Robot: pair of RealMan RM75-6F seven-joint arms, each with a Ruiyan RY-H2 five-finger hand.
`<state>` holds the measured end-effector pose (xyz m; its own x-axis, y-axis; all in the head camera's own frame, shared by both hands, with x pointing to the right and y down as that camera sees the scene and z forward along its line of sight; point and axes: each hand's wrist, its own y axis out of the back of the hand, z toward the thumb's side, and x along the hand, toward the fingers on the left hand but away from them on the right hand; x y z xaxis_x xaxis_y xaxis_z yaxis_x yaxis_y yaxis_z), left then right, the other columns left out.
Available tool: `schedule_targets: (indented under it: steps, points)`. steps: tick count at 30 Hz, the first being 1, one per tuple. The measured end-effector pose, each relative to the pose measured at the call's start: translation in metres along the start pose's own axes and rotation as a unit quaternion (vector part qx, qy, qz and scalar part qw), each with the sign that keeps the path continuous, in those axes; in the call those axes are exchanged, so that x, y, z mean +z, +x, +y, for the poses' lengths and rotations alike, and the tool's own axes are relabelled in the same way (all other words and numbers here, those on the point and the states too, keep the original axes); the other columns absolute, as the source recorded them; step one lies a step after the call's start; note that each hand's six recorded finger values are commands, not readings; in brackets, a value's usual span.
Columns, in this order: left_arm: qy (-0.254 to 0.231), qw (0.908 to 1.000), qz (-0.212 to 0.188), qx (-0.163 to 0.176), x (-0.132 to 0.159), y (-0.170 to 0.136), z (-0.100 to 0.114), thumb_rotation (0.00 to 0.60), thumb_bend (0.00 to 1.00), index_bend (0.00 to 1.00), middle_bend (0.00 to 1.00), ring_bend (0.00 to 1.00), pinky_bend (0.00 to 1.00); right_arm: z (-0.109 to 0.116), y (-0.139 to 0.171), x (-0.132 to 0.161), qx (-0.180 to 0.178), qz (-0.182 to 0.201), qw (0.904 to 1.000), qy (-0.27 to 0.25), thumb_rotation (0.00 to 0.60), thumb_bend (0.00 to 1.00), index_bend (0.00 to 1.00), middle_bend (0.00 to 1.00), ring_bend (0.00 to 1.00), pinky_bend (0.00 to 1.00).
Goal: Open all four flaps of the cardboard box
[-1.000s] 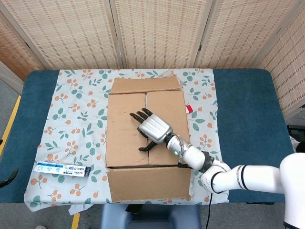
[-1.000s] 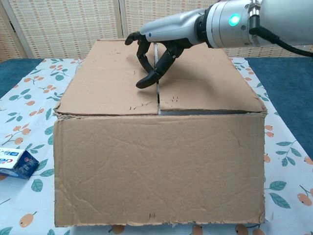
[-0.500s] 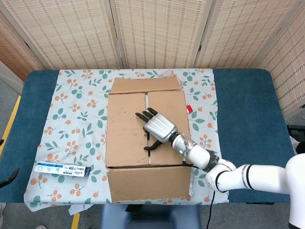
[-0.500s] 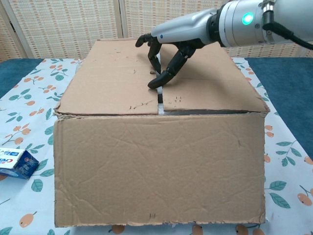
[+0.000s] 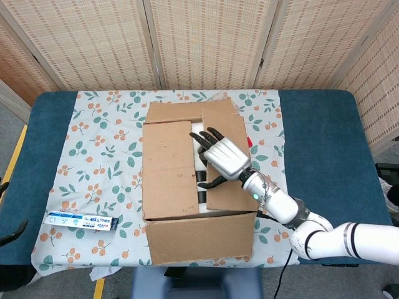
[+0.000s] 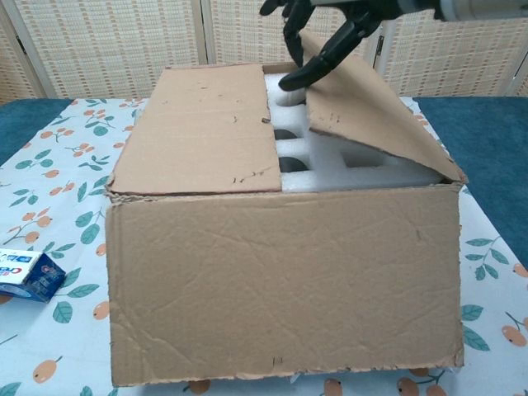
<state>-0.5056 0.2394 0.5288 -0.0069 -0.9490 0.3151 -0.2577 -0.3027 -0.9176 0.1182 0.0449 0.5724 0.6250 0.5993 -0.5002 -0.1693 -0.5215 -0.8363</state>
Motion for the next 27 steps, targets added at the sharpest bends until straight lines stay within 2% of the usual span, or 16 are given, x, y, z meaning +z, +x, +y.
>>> schedule_targets:
  steps: [8, 15, 22, 27]
  points:
    - [0.025, 0.9997, -0.006, -0.006, 0.01, 0.001, -0.009, 0.6, 0.34, 0.0, 0.0, 0.0, 0.0, 0.02, 0.05, -0.038, -0.041, -0.042, 0.9981, -0.018, 0.286, 0.26, 0.57, 0.0, 0.0, 0.0]
    - [0.041, 0.9989, -0.002, -0.021, 0.013, 0.007, -0.021, 0.6, 0.34, 0.0, 0.0, 0.0, 0.0, 0.027, 0.097, -0.072, -0.062, -0.082, 0.9942, -0.031, 0.285, 0.26, 0.57, 0.0, 0.0, 0.0]
    - [0.053, 0.9981, 0.003, -0.03, 0.014, 0.013, -0.029, 0.6, 0.34, 0.0, 0.0, 0.0, 0.0, 0.023, 0.138, -0.096, -0.079, -0.105, 0.9901, -0.049, 0.285, 0.26, 0.56, 0.0, 0.0, 0.0]
    - [0.059, 0.9977, 0.004, -0.034, 0.015, 0.016, -0.032, 0.6, 0.34, 0.0, 0.0, 0.0, 0.0, 0.012, 0.164, -0.114, -0.081, -0.121, 0.9876, -0.059, 0.283, 0.26, 0.54, 0.0, 0.0, 0.0]
